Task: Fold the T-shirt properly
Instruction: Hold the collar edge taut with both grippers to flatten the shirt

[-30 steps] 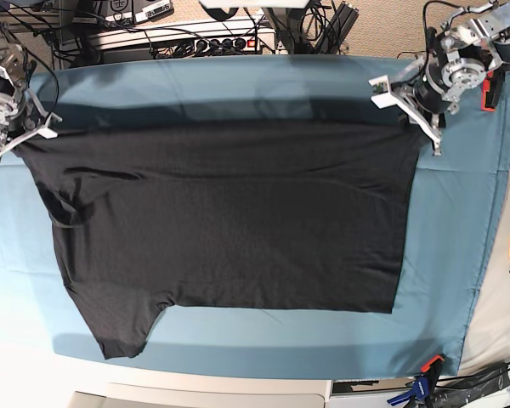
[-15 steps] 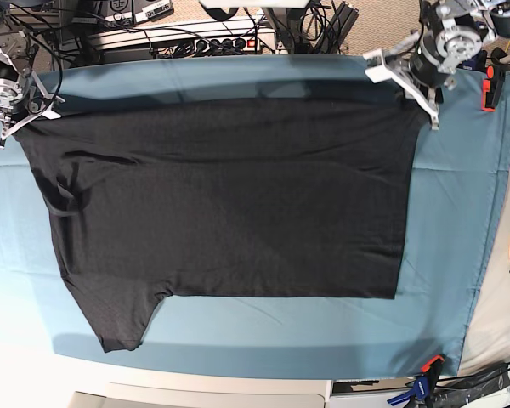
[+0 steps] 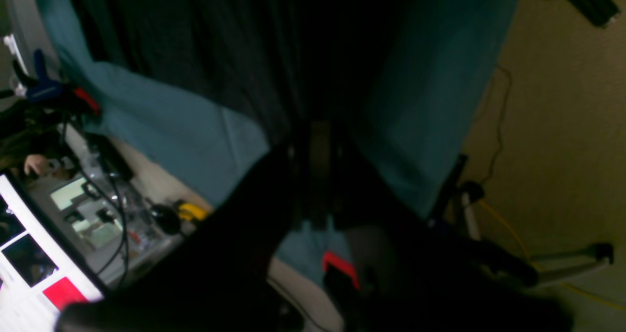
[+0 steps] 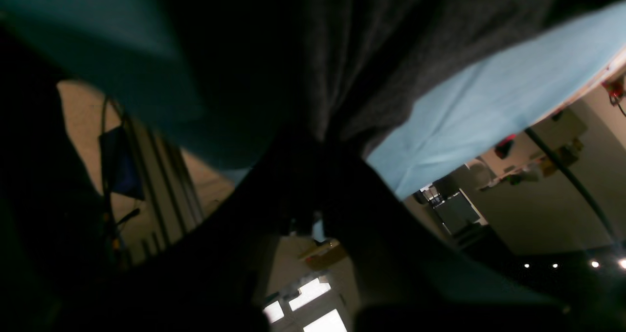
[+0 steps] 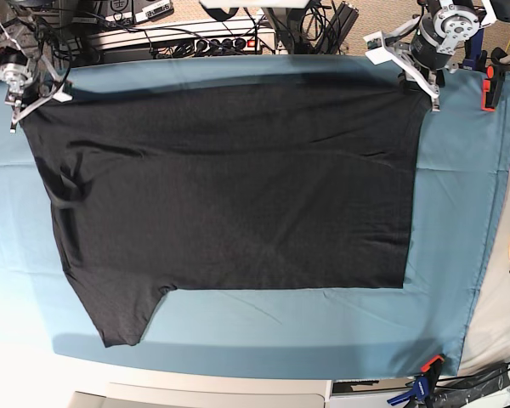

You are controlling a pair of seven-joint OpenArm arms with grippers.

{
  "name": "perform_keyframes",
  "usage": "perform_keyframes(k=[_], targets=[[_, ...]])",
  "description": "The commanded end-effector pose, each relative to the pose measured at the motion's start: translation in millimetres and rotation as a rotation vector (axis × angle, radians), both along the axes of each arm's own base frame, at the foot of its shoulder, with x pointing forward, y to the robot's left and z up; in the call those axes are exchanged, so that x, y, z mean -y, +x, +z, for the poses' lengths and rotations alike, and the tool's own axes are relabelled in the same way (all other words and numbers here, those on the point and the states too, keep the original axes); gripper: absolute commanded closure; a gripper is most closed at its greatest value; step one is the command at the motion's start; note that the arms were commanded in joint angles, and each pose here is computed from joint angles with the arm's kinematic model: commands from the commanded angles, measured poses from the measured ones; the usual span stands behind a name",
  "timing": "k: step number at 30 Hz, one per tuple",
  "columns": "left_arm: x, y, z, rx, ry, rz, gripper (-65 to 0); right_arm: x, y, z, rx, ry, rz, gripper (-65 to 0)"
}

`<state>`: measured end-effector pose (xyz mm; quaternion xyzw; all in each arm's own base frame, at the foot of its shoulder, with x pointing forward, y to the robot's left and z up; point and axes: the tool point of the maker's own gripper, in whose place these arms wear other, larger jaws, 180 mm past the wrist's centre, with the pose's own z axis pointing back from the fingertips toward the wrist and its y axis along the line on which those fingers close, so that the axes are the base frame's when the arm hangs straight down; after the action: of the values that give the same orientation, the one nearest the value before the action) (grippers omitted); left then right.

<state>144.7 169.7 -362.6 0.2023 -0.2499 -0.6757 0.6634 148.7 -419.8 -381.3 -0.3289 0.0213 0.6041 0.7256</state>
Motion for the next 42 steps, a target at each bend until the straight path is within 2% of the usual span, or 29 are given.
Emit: perform_keyframes(k=[1,14,22,30,42], targets=[[-6.0,5.4,7.2,0.028,0.021,0.004,0.0,10.6,6.9,12.4,0.013,-0.057,0.013,0.0],[-11.8,3.1,5.9,0.021,0.047,0.024,0.0,11.9,0.8,10.8,-0.002,-0.064,0.009,0.0],[-12.1,-21.4,-2.4,-0.037,0.056,0.014,0.0,12.3,-1.2,10.1,-0.016,-0.067,0.009,0.0],[-11.8,-20.8,-2.1,-0.034,0.056,0.012,0.0,13.7,-17.8,4.9,-0.060,-0.075,0.005,0.0],[-7.3,-21.2,-2.6,-0.034,0.039,0.012,0.0,15.0,-18.7,5.5,-0.061,-0.082,0.000,0.0]])
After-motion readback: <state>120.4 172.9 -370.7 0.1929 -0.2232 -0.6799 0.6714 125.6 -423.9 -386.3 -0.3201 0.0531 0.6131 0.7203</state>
